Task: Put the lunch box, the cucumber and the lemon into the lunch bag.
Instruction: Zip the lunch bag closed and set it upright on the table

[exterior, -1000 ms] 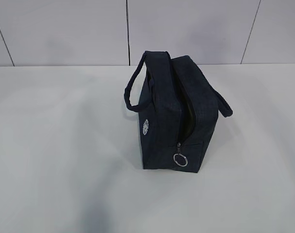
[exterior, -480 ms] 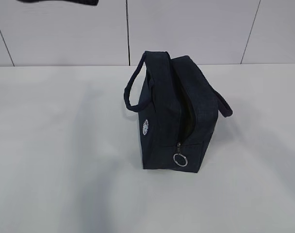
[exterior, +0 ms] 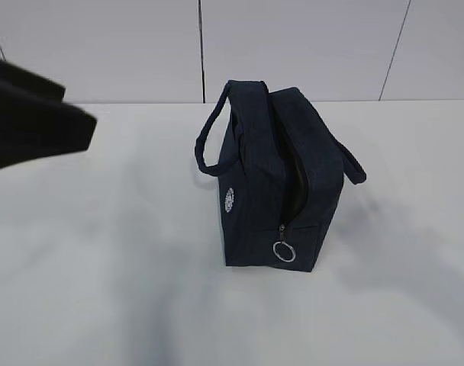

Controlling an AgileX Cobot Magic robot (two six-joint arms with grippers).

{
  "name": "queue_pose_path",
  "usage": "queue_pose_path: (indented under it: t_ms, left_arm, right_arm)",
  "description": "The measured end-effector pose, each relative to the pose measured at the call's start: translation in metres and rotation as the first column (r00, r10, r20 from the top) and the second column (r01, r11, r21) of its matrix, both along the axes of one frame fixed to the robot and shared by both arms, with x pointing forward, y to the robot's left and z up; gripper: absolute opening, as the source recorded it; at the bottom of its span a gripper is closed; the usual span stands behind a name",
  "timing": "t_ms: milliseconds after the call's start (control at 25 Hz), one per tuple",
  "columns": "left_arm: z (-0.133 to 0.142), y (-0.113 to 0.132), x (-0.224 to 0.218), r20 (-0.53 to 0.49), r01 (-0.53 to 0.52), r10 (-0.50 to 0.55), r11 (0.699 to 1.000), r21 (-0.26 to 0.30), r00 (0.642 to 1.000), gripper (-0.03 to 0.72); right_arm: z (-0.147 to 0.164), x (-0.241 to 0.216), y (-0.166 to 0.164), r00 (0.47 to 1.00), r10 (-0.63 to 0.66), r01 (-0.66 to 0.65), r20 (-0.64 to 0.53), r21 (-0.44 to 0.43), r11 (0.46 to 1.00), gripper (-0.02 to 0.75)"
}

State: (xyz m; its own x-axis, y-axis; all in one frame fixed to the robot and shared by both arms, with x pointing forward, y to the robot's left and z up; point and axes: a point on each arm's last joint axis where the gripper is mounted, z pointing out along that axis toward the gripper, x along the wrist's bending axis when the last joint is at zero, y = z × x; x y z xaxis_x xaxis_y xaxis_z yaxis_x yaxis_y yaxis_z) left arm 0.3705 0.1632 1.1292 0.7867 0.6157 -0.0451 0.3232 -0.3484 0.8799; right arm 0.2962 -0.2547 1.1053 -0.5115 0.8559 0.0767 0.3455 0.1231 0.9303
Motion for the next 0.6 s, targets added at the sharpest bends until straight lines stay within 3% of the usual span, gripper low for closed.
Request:
queue_pose_path:
  t_ms: [280, 400, 600]
  left_arm:
    - [-0.027, 0.024, -0.024, 0.027, -0.022, 0.022, 1.0, -0.022, 0.999, 0.381]
    - [-0.029, 0.026, -0.026, 0.035, -0.025, 0.027, 0.999, -0.03, 0.999, 0.377]
    - [-0.029, 0.026, -0.025, 0.043, -0.03, 0.032, 0.999, -0.037, 0.999, 0.37]
  right_arm:
    - [-0.009, 0.003, 0.001, 1.0, 0.001, 0.0, -0.024, 0.026, 1.0, 0.23]
    - [-0.014, 0.005, 0.002, 1.0, 0.022, -0.022, -0.015, -0.008, 1.0, 0.23]
    - [-0.051, 0.021, 0.009, 0.984, 0.085, -0.087, -0.156, -0.002, 0.996, 0.23]
